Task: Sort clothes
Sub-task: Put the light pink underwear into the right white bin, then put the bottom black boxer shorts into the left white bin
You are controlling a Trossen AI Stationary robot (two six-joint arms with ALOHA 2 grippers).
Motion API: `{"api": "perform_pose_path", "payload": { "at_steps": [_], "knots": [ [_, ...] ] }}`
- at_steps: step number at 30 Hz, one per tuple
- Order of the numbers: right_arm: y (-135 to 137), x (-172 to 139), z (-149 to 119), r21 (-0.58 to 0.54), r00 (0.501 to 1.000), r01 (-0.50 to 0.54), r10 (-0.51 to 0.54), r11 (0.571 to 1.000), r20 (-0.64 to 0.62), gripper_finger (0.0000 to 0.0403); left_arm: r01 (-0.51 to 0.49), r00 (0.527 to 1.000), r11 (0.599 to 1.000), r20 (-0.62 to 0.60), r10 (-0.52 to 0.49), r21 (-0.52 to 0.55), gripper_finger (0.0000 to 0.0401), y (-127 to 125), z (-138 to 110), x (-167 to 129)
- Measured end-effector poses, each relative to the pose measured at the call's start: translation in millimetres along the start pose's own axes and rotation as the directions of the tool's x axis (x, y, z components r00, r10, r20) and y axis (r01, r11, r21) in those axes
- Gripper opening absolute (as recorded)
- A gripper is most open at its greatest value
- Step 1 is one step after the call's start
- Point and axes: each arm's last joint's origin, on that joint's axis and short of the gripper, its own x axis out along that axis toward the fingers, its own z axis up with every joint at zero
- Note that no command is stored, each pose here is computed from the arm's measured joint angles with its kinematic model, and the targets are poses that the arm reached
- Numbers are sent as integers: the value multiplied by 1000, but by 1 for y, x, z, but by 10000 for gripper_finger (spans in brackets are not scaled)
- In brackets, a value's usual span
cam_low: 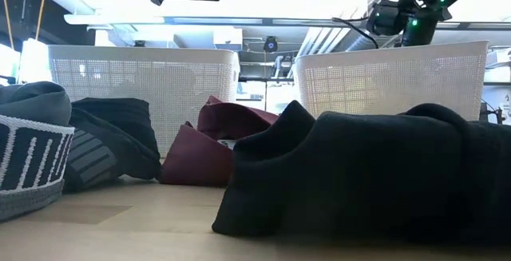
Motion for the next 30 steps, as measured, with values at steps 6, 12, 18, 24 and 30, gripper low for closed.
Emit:
{"api": "perform_pose_path", "payload": {
  "at_steps": [6, 12, 18, 24, 30],
  "knots": [
    [-7, -14, 11, 91, 1000, 26, -27, 996, 8, 187, -3, 1000, 1000, 0, 3, -7, 140, 0, 0, 0],
    [-9, -37, 21, 128, 995, 2, -15, 992, 103, 192, -16, 1000, 1000, 2, 16, -6, 140, 1, 0, 0],
    [9, -58, 18, 74, 982, -34, 20, 997, 187, 193, -16, 1000, 1000, 1, 16, -6, 140, 1, 0, 0],
    [32, -80, 11, 41, 962, -70, 56, 997, 268, 193, -16, 1000, 1000, 0, 16, -6, 140, 1, 0, 0],
    [51, -96, 3, -17, 940, -145, 143, 989, 310, 193, -17, 1000, 1000, -21, 17, -5, 140, 0, -3, -1]
  ]
}}
